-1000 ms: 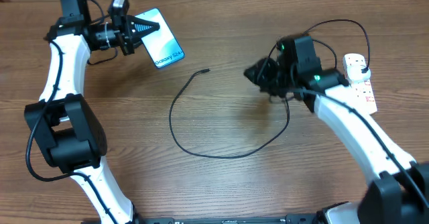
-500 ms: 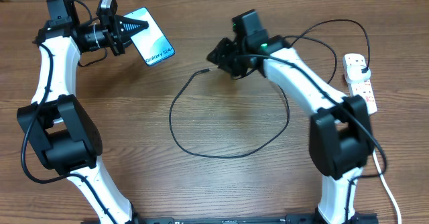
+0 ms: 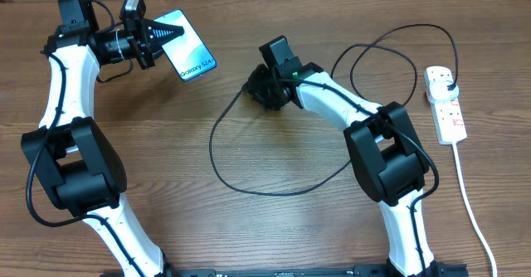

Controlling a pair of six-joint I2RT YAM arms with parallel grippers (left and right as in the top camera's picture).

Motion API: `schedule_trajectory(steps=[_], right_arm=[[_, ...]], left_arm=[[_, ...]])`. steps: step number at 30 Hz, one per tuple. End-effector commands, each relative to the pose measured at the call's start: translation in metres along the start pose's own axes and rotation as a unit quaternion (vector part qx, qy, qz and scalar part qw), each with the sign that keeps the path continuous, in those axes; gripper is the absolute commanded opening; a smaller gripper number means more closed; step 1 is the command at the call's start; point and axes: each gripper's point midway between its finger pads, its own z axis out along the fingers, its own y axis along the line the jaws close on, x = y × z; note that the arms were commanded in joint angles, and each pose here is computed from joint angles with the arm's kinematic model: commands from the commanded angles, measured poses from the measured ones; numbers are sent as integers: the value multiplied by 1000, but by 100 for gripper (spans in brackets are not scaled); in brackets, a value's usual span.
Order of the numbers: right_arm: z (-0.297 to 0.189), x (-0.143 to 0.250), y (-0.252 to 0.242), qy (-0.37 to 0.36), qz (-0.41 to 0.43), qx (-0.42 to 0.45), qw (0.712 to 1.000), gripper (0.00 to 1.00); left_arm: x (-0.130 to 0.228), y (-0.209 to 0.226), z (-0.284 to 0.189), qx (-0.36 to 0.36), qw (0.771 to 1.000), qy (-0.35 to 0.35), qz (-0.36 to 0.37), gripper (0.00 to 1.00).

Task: Plug charger to phone and switch on socket
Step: 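Lower the right gripper and grasp the black cable's USB-C end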

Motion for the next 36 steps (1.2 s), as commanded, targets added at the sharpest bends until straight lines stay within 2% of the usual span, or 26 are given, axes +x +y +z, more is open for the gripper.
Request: schedule_trajectory(steps=[1,11,24,36], right_arm=[[13,-9,5,-22,23,-9,999,33],[15,-19,5,-50,40,-12,998,29],[19,-11,8,-59,58,-8,997,23],[30,-11,-10,-60,76,14,995,16]], left_arm=[[4,-16,1,16,1000,11,13,4],[4,-15,1,13,1000,9,13,4],[4,-9,11,-5,1000,9,13,4],[5,-8,16,-8,1000,13,14,4]])
